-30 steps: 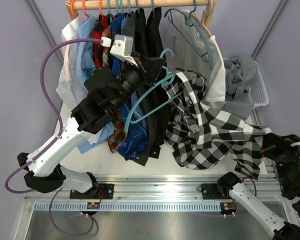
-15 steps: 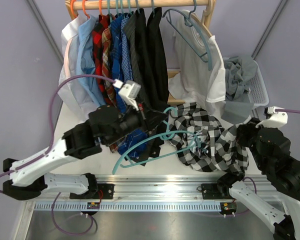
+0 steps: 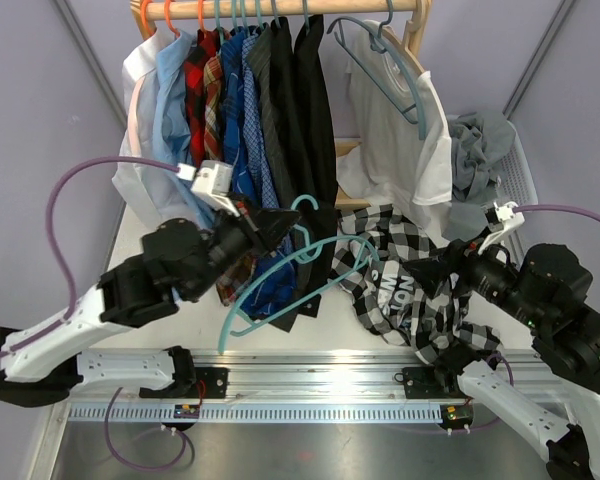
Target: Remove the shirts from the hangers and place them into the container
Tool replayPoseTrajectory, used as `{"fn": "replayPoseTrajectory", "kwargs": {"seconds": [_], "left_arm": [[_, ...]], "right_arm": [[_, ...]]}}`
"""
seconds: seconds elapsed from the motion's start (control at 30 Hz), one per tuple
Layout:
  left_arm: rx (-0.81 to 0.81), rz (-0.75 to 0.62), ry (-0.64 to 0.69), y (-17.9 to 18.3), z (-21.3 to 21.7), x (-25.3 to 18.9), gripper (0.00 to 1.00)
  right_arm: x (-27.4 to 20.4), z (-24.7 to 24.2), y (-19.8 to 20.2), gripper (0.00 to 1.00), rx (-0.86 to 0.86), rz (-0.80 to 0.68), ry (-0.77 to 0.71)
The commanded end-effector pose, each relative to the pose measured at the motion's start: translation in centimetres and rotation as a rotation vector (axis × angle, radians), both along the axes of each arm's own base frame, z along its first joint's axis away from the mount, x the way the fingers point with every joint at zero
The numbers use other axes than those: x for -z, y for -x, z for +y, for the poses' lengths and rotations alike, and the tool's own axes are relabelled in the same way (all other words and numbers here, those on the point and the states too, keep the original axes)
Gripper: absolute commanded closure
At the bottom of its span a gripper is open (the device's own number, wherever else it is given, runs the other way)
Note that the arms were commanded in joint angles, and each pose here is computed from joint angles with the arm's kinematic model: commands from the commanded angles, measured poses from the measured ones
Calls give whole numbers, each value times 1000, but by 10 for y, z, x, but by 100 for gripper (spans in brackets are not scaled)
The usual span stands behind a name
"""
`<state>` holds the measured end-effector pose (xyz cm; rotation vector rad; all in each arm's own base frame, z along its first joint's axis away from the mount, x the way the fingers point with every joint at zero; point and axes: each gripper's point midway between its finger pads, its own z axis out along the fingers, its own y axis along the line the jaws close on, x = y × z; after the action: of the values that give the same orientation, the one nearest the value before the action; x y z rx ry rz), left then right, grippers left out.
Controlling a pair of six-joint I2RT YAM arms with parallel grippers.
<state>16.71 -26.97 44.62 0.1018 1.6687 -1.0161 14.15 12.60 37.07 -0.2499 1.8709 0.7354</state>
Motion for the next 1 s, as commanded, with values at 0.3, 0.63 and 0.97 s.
{"fn": "replayPoseTrajectory", "kwargs": {"seconds": [0.3,0.63,0.97], "left_arm": [[-381,-77,-205,-77,-105,11,100],[-442,-126,-299,-121,-182,-4,100],[-435,-119,-335,-127,-201,26,100]], "right_arm": [[-29,21,40,24,-241,-19,-41],[-12,5,29,25,-123,37,19],[-3,21,13,26,-140,79,-4]]}}
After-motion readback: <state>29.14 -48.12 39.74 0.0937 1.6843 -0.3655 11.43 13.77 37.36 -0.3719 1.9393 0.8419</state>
